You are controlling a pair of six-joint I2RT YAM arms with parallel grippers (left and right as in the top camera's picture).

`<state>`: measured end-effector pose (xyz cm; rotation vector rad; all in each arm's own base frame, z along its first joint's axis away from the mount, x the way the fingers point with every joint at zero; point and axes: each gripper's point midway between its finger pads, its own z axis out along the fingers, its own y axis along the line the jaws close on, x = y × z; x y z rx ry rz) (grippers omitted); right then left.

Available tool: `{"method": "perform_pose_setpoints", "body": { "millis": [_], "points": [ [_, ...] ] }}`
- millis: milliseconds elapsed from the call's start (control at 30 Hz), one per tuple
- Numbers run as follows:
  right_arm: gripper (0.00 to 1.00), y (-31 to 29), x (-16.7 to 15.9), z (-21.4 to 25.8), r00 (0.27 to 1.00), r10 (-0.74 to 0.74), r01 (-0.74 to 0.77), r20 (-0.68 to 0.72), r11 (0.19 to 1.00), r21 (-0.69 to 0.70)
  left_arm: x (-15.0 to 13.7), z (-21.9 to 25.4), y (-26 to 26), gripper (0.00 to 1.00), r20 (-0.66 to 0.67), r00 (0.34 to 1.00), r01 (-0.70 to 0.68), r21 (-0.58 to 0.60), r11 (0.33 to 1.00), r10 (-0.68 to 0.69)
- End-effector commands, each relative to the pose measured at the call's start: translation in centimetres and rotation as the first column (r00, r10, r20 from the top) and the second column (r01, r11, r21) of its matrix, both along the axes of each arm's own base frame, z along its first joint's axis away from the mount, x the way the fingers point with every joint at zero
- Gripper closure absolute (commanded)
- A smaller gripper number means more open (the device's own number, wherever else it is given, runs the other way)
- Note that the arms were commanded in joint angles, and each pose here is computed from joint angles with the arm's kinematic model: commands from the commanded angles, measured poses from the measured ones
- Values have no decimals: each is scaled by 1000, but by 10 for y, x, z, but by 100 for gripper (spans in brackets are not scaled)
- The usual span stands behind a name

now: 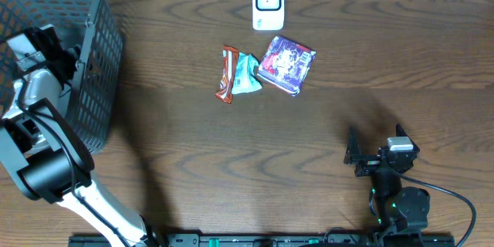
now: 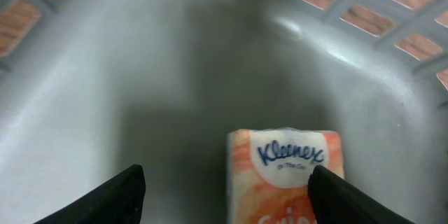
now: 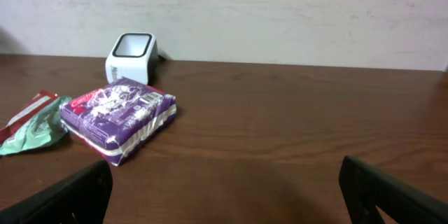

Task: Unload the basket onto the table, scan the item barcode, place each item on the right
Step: 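Reach the left gripper into the basket and grasp the orange Kleenex pack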

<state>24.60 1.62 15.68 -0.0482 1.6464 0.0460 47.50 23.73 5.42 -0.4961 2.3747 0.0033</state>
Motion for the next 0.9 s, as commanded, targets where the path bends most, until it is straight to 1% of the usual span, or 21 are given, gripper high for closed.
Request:
{"method": "perform_pose_setpoints", "body": {
  "millis": [0,200,233,300,367,433,467,567,600,700,733,767,800,833,867],
  "points": [
    [1,0,0,-2,1000,0,0,-4,1000,-11,1,-14,-6,25,-25,999,42,9,999,-42],
    [1,0,0,-1,1000,0,0,-4,1000,-11,-2,-31,-8,26,-61,996,69,9,998,-68],
    [1,0,0,-1,1000,0,0,-4,1000,-11,-3,-34,-9,29,-67,995,69,5,998,-69],
    [1,0,0,-1,1000,-1,1,-3,1000,-11,-5,-38,-10,32,-78,995,69,-2,998,-69],
    [1,0,0,-1,1000,0,0,-4,1000,-11,-7,-40,-11,39,-91,993,69,-11,998,-70],
    [1,0,0,-1,1000,0,0,-4,1000,-11,-10,-42,-13,41,-103,992,69,-19,997,-70],
    [1,0,0,-1,1000,0,0,-4,1000,-11,-12,-43,-14,47,-111,991,69,-24,997,-71],
    [1,0,0,-1,1000,0,0,-4,1000,-11,-18,-48,-17,62,-140,987,67,-44,997,-73],
    [1,0,0,-2,1000,0,0,-4,1000,-11,-21,-50,-19,66,-151,986,67,-53,996,-74],
    [1,0,0,-1,1000,0,0,-4,1000,-11,-30,-55,-26,67,-191,978,64,-90,994,-80],
    [1,0,0,-2,1000,0,0,-4,1000,-11,-34,-57,-29,65,-206,975,64,-104,993,-84],
    [1,0,0,-2,1000,0,0,-4,1000,-11,-38,-60,-31,49,-223,971,62,-115,991,-87],
    [1,0,0,-2,1000,0,0,-4,1000,-11,-42,-62,-33,30,-239,967,60,-127,990,-89],
    [1,0,0,-1,1000,0,0,-4,1000,-11,-46,-64,-36,21,-256,962,58,-138,989,-92],
    [1,0,0,-1,1000,0,0,-4,1000,-11,-49,-66,-37,15,-267,959,56,-145,988,-94]
  ]
}}
